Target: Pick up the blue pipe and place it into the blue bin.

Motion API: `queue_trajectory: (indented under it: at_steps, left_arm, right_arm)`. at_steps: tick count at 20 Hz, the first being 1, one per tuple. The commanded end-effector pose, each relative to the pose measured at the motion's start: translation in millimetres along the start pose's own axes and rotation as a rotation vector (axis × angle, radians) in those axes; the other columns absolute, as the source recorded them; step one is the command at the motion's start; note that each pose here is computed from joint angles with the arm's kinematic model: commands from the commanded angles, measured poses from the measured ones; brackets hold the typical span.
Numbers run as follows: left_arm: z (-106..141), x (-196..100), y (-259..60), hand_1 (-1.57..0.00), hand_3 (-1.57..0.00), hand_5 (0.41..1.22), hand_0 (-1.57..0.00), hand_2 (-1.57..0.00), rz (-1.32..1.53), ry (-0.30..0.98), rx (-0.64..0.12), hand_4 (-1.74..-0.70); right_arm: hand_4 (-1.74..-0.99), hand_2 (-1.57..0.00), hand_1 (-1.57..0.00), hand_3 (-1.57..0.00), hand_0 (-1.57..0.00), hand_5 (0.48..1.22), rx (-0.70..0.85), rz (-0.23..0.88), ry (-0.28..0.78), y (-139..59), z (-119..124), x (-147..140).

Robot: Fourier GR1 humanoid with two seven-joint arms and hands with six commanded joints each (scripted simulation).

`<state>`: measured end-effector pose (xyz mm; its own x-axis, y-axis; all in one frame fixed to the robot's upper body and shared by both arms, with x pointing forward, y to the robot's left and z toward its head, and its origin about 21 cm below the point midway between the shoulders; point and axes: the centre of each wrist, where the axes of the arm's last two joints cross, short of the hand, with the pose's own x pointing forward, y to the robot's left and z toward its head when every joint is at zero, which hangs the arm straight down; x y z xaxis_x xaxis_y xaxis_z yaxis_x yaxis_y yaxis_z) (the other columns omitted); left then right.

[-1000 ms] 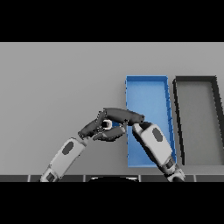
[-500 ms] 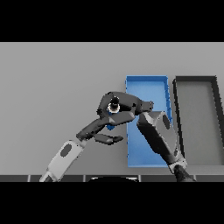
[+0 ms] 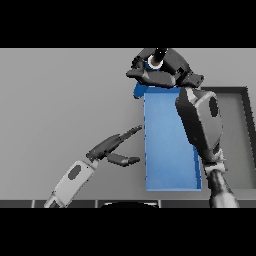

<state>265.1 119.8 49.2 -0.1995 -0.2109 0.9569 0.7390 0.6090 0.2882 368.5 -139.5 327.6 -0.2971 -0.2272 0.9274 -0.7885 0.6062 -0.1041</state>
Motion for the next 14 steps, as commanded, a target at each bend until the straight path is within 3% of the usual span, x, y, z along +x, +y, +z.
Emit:
queue_trajectory:
  at_steps: [1, 5, 9, 14]
  left_arm:
    - [1, 2, 1, 0.00, 0.00, 0.485, 0.00, 0.00, -0.001, -0.006, 0.001, -0.89]
    - [1, 1, 3, 0.00, 0.00, 0.481, 0.00, 0.00, -0.008, 0.002, 0.010, -0.88]
    - [3, -1, 4, 0.00, 0.00, 0.483, 0.00, 0.00, -0.004, -0.007, 0.014, -0.88]
    - [1, 1, 0, 0.00, 0.00, 0.480, 0.00, 0.00, -0.011, -0.003, 0.014, -0.87]
  right_arm:
    - [-1.498, -1.57, -1.57, -1.57, -1.57, 1.221, -0.044, 0.003, 0.040, -11.2, 0, -6]
    - [-1.498, -1.57, -1.57, -1.57, -1.57, 1.221, -0.227, -0.027, 0.171, -54.0, 27, -42]
    - [-1.499, -1.57, -1.57, -1.57, -1.57, 1.221, -0.394, -0.065, 0.343, -77.9, 62, -93]
    - [-1.499, -1.57, -1.57, -1.57, -1.57, 1.221, -0.543, -0.118, 0.566, -76.6, 101, -137]
